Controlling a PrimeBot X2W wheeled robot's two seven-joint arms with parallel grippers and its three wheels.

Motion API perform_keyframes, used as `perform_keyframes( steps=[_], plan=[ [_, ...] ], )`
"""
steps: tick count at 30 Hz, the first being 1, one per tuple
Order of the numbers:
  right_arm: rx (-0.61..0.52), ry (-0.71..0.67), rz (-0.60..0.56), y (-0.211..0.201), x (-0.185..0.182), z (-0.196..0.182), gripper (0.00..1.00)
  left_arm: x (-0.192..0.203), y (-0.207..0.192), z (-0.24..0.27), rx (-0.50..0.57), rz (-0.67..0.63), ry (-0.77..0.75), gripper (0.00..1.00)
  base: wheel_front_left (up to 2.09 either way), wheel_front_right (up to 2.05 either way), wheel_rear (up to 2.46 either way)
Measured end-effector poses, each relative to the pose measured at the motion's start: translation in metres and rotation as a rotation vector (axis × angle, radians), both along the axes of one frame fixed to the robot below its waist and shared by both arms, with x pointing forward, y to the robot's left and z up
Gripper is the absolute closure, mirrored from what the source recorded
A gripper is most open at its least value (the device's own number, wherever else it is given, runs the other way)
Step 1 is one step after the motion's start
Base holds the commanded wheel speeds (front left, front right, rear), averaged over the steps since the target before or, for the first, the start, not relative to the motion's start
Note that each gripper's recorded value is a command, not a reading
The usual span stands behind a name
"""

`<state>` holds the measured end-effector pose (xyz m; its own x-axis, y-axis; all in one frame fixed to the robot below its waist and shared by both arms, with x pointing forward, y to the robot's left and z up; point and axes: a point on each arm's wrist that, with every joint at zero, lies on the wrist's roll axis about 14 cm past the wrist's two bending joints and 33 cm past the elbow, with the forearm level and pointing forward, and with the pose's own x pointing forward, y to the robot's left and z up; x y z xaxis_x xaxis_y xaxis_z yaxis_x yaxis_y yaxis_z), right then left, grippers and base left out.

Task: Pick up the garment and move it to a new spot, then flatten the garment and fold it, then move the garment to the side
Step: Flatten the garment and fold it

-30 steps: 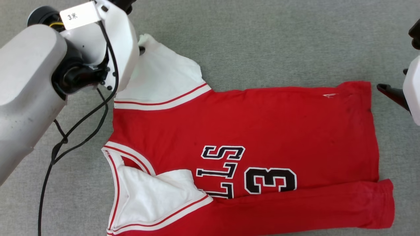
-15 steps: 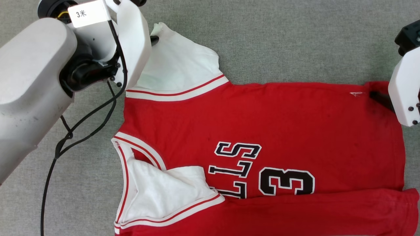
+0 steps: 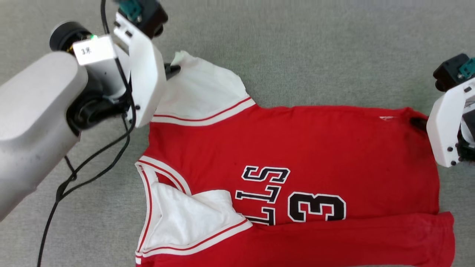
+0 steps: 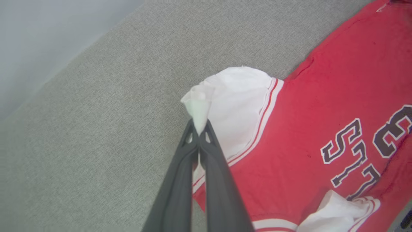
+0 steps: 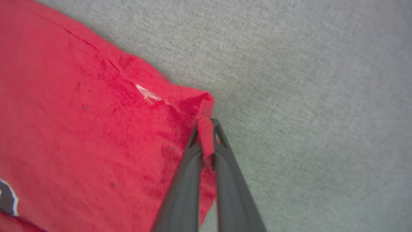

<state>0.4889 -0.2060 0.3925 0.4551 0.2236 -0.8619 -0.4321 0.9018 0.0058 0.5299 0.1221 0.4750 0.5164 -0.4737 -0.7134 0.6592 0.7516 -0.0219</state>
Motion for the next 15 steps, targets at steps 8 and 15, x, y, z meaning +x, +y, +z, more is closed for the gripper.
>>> perform_keyframes(
  steps=[8, 15],
  plan=[
    [0.038, -0.102, 0.006, -0.003, -0.026, 0.030, 1.00, -0.044, 0.008, 0.024, -0.008, -0.022, -0.049, 1.00, 0.00, 0.00, 0.00],
    [0.064, -0.146, 0.011, -0.006, -0.057, 0.044, 1.00, -0.091, 0.015, 0.027, -0.010, -0.013, -0.058, 1.00, 0.00, 0.00, 0.00]
  ],
)
